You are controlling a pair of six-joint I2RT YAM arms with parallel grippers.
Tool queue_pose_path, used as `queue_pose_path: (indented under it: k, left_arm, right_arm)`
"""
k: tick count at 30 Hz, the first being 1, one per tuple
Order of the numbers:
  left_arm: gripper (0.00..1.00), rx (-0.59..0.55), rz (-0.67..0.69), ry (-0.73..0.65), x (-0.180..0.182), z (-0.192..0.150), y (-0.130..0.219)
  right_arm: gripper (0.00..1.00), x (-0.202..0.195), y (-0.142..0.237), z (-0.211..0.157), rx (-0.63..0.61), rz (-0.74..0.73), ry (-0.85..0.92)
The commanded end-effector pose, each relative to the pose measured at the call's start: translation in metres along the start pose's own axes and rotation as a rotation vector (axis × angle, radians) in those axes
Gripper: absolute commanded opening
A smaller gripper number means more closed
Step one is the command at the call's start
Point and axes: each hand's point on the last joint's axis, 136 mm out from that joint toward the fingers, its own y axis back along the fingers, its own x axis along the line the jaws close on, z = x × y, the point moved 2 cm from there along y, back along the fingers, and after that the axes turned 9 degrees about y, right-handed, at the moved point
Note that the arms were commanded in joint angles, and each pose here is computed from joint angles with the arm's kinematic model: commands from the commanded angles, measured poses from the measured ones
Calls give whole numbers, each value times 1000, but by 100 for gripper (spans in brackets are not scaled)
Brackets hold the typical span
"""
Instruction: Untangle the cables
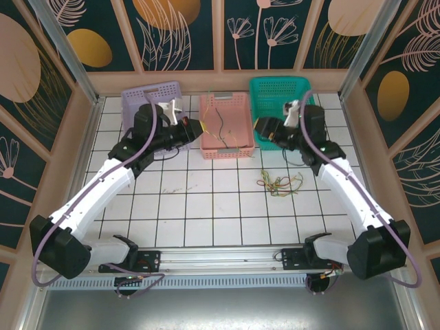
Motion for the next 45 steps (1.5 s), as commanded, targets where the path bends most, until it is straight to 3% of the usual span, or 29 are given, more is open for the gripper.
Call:
queue_pose_path:
  k: [1,5,11,14,21,25,31,39,44,45]
  left_arm:
    - [0,46,-57,28,-20,7,4]
    - [0,80,-50,35,-24,10,0]
    - [0,89,-20,38,-18,9,-3]
    - [0,82,-20,35,-19,11,-2]
    - [0,70,-17,42,-19,21,-6]
    - [0,45,-2,53,-13,33,-8]
    - [0,-101,40,78,0,88,5]
    - [0,-245,59,83,21,157,19]
    - [0,-271,191,34,42,173,22]
    - [0,-271,214,16,44,174,22]
  right_arm:
    - [62,-2,-18,-22,21,-56,240]
    - [67,-10,-41,-29,64,-125,429]
    - [67,-14,-72,-17,96,-143,582]
    - [53,-18,-88,-22,149,-135,595]
    - [35,-5,-101,-43,167,-75,591]
    - [0,5,-104,-51,178,-64,595]
    - [0,17,-94,-90,259,-46,640]
    - [0,69,-83,-172,425,101,780]
    - [0,86,-97,-171,434,127,789]
    - [7,89,-102,-163,417,117,781]
